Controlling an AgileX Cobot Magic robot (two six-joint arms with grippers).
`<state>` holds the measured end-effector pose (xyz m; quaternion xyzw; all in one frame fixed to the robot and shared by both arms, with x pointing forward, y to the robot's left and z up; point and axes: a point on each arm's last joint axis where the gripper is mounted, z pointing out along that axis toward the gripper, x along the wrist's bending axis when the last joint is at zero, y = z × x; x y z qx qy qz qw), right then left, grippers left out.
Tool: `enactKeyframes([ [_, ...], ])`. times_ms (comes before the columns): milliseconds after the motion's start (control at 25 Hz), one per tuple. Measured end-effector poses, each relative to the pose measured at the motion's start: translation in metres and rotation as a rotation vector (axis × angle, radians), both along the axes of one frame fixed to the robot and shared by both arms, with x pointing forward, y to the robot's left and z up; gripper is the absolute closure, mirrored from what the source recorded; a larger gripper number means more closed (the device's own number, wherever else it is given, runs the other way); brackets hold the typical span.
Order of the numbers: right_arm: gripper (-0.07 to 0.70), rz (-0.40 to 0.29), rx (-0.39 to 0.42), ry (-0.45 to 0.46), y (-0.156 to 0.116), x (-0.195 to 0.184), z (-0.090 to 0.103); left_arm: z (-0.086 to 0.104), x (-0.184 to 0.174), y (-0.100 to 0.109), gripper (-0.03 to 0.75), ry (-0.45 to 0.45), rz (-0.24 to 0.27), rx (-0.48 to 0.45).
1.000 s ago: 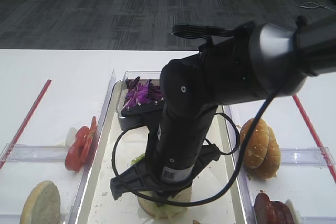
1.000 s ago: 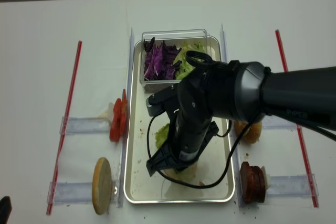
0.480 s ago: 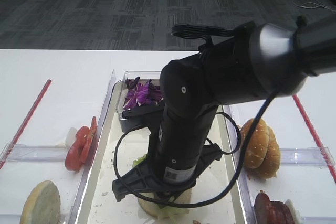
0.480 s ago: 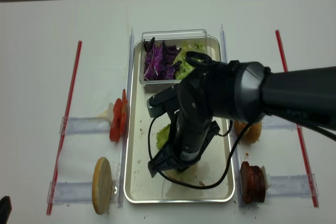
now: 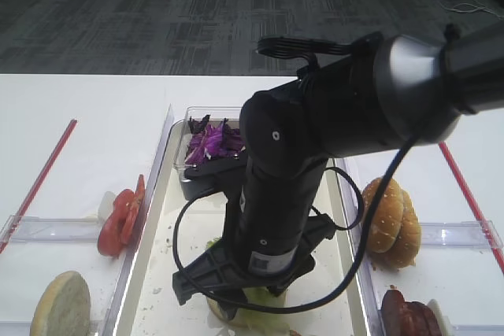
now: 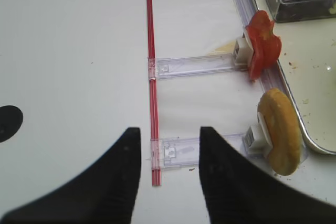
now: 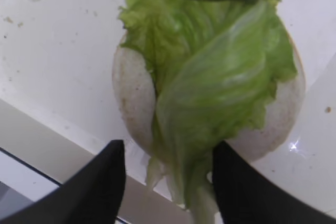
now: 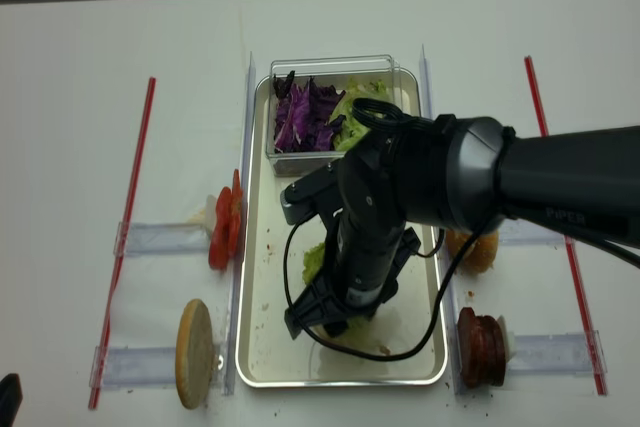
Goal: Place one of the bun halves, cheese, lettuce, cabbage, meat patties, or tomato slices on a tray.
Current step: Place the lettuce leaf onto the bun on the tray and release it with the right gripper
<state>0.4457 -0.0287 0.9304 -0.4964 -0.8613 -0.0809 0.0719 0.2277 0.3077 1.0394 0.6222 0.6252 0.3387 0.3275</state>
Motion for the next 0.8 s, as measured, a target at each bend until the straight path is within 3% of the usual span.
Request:
enactKeyframes([
  [200, 0.141, 0.016, -0.016, -0.009, -0.002, 0.001, 0.0, 0.0, 0.0, 0.0, 0.431, 0.0, 0.0, 0.0],
  [400, 0.131, 0.035, -0.038, -0.006, -0.001, 0.002, 0.004, 0.0, 0.0, 0.0, 0.431, 0.0, 0.0, 0.0],
  [800, 0.131, 0.041, -0.086, -0.029, 0.006, 0.014, 0.032, 0.0, 0.0, 0.0, 0.431, 0.0, 0.0, 0.0],
])
